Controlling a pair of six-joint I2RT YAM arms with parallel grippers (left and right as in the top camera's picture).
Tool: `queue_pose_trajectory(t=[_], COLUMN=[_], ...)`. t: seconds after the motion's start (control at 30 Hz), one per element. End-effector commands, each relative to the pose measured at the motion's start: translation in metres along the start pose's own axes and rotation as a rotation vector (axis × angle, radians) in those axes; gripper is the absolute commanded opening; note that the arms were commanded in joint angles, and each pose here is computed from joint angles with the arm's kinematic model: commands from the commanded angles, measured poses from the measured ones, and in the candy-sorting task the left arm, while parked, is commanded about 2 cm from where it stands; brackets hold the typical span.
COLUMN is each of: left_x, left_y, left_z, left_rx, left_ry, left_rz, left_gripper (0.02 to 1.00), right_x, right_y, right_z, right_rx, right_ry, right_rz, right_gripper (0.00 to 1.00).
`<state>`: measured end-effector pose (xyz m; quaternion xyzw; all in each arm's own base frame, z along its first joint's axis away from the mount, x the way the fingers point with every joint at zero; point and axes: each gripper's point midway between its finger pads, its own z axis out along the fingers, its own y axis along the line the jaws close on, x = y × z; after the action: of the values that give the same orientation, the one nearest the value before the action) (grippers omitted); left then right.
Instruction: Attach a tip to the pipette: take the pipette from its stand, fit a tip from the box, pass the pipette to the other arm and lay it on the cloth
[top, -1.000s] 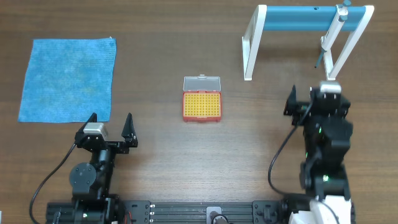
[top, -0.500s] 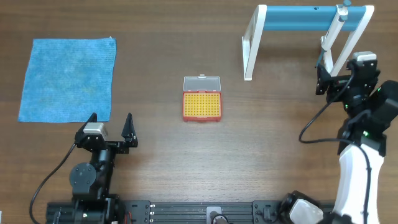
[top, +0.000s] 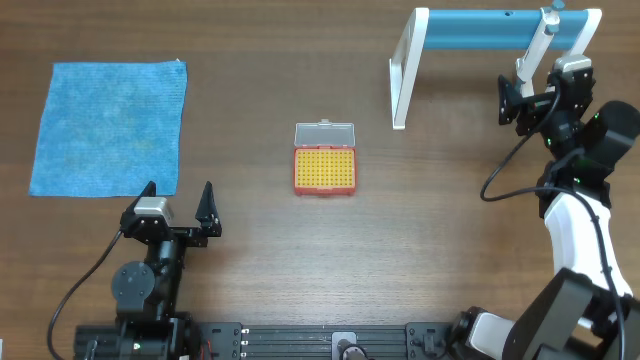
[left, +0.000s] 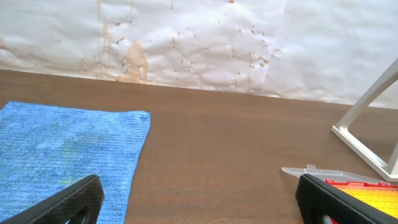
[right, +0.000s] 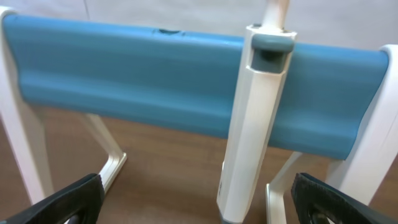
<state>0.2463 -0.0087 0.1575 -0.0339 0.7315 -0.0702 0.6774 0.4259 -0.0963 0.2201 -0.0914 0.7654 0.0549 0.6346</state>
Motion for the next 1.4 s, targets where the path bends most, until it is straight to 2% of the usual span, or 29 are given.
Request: queue_pose_trajectory(t=[0.03,0.17,0.27,0.6,0.97,1.1,1.4], left_x=[0.001,0.001,0.001,0.001,0.001,0.001,0.001], left_y=[0.001,0.001,0.001,0.001,0.001,0.001,0.001], left_z=[0.0,0.0,0.0,0.0,0.0,0.0,0.0], left_rx=[-0.006,-0.006,-0.006,-0.006,-0.006,-0.006,-0.006], left_ry=[0.0,0.0,0.0,0.0,0.0,0.0,0.0], left_rz=[-0.008,-0.008,-0.008,-0.008,-0.008,-0.008,-0.008], left_gripper=[0.996,0.996,0.996,0.996,0.996,0.996,0.996], right_x=[0.01,0.014,0.017,0.017,0.014,0.017,0.018], right_y=[-0.008,-0.008,-0.015,-0.022,-0.026,-0.026,-0.028], right_z=[0.015,0.019,0.023,0.029,0.044,0.046,0.046], right_rx=[0.046,0.041,0.07,0.089,0.079,0.086,0.097], right_ry=[0.019,0.018,0.013,-0.013,-0.016,-0.01,-0.008], right_rz=[0.083,0.081,0.102,0.084,0.082,0.085,0.086], right_gripper=[0.98,0.98,0.987,1.0,0.818,0.79,0.584])
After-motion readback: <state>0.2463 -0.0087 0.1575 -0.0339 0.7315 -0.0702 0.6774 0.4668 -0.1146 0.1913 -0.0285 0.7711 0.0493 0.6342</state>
